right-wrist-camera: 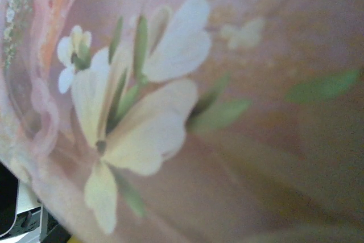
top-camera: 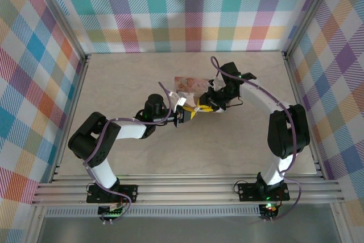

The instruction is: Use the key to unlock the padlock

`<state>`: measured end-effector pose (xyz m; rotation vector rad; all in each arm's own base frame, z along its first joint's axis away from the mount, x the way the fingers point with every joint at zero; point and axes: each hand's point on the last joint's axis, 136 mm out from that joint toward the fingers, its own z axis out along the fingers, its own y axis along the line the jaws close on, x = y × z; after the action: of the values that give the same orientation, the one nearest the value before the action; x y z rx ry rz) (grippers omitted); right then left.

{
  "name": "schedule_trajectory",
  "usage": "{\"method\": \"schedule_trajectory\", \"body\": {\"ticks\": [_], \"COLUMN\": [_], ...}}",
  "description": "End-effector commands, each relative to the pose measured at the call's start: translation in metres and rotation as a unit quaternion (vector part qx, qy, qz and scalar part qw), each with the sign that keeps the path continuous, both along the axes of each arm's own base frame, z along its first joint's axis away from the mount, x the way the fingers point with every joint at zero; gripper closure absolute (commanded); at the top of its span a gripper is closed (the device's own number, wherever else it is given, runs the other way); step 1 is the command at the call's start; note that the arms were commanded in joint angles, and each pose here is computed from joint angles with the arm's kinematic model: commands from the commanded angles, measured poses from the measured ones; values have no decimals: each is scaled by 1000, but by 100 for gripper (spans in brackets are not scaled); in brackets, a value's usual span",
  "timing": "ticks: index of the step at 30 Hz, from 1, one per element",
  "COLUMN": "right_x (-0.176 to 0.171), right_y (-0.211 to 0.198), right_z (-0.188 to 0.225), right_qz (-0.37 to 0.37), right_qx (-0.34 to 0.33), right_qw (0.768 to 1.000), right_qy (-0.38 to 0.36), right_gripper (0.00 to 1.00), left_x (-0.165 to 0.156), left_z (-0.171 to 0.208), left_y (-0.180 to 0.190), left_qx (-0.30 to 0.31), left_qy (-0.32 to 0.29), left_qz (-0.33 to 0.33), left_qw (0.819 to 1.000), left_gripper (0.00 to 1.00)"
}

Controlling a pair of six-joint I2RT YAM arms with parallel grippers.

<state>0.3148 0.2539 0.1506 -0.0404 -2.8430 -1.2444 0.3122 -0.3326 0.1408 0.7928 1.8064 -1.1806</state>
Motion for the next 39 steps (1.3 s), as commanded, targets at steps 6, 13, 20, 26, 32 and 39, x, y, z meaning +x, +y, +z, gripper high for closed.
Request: {"method": "schedule_trajectory", "body": {"ticks": [6, 13, 20, 26, 32, 39], "right_x": [-29, -29, -23, -25, -38, -40], "right_y": [19, 16, 15, 17, 21, 17], "right_z": [8, 0, -24, -65, -105, -114], "right_qz": [18, 12, -29, -59, -71, -88], "right_qx": [48, 37, 15, -25, -44, -51], "right_qw": [995, 996, 997, 996, 994, 994], "right_qy": [80, 83, 70, 54, 64, 48], "right_gripper": [100, 100, 100, 98, 87, 62], "left_x": [15, 22, 19, 8, -12, -21], "left_z": [36, 37, 14, -37, -85, -108], "left_y": [-13, -14, -19, -13, -5, 6], "left_qx": [-46, -55, -47, -21, 3, 21], "left_qy": [-60, -44, -34, 20, 63, 87], "left_qz": [31, 51, 69, 112, 130, 151], "left_qw": [997, 996, 996, 993, 989, 984], "left_gripper": [100, 100, 100, 100, 100, 100]}}
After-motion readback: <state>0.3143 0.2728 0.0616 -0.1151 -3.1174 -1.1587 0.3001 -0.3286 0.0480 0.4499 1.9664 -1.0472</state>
